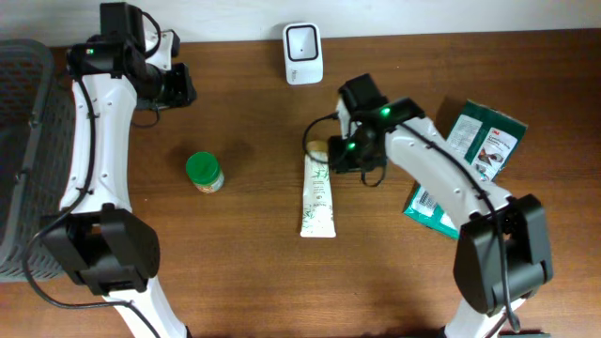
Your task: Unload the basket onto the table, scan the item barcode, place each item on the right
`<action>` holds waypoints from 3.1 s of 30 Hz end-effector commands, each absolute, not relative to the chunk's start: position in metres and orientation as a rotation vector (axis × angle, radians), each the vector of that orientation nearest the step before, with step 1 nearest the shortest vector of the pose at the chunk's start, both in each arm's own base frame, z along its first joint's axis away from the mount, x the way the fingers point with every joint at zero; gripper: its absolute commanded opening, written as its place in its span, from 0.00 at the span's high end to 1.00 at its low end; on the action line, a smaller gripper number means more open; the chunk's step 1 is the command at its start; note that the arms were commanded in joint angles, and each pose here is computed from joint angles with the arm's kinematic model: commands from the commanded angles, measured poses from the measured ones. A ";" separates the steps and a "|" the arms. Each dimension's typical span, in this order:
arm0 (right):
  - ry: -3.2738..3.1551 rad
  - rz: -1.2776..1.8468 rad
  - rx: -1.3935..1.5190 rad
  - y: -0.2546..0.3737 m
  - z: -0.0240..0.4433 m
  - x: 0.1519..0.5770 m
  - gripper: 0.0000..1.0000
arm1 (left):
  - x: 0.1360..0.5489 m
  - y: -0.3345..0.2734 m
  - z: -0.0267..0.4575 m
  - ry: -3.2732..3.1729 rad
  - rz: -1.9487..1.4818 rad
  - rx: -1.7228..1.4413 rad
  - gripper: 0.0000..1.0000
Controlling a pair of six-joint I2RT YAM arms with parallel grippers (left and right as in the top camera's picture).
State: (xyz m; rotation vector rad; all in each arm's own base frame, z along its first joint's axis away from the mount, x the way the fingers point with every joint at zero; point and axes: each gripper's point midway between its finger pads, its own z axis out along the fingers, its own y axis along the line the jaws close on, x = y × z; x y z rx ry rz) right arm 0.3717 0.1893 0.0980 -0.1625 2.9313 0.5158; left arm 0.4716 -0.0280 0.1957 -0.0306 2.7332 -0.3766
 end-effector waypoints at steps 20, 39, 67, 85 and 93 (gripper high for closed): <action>2.918 0.982 -0.173 0.245 0.017 0.365 0.96 | 0.463 -0.144 0.116 2.899 -0.495 0.287 0.94; 2.784 -0.589 -0.383 0.138 0.050 0.391 0.96 | 0.467 -0.141 0.117 2.883 -0.484 0.282 0.82; 2.918 0.264 -0.556 0.295 0.053 0.319 0.77 | 0.470 -0.134 0.115 2.886 -0.417 0.275 0.76; 3.161 0.373 -0.063 0.160 0.054 0.353 0.85 | 0.364 -0.189 0.057 3.270 -0.541 0.204 1.00; 3.178 0.550 -0.074 0.184 0.032 0.356 0.87 | 0.363 -0.225 0.039 3.197 -0.617 0.293 1.00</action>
